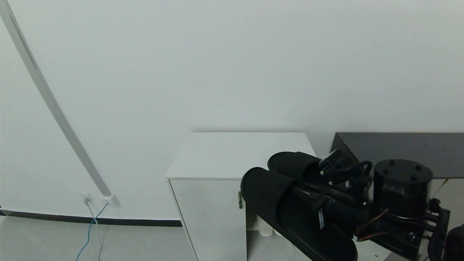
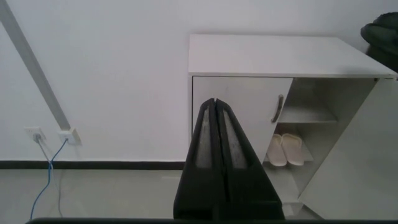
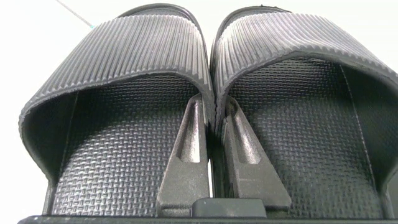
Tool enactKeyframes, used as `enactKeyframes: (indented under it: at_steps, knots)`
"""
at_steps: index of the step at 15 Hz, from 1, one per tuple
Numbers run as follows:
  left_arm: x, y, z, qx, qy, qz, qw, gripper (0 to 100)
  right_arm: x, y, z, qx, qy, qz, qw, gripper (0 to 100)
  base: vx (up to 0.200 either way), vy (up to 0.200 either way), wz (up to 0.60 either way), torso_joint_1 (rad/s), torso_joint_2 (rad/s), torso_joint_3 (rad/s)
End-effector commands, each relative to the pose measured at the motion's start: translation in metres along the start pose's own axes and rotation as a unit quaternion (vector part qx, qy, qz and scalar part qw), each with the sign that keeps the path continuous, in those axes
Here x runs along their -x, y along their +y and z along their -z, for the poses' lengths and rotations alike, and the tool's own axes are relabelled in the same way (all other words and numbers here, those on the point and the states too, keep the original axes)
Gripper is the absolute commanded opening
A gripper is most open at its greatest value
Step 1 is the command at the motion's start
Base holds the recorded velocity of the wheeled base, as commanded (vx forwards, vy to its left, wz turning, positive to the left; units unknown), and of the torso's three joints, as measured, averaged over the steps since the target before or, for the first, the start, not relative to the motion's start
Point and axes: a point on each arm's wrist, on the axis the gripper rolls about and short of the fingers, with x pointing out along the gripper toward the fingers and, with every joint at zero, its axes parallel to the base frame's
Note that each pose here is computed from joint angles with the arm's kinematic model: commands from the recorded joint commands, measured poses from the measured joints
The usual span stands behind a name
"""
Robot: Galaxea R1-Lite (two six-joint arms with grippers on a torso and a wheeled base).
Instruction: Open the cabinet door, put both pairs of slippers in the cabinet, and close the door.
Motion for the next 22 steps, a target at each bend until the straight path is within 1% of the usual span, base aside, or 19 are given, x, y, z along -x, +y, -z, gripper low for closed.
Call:
enactKeyframes:
  at_steps: [1,12,22]
  knots:
    - [0.0000,0.0000,0.0001,0.000,0.000,-0.001,1.0000,0,-0.0002,0.0001,0.0013,0.001,0.002,0.000,1.000,0,0.000,0.000,0.00,0.000,0.00,0.000]
    - [0.0000,0.0000,0.0001,0.000,0.000,-0.001,1.0000,0,0.0013,0.0011,0.0048,0.006,0.009,-0.004,1.000,0,0.000,0.000,0.00,-0.007,0.01,0.006]
    - [0.0000,0.0000,0.0001,0.001,0.000,-0.001,1.0000,0,0.0031,0.0045,0.0086,0.009,0.016,-0.009,1.000,0,0.000,0.000,0.00,-0.145,0.32,0.171]
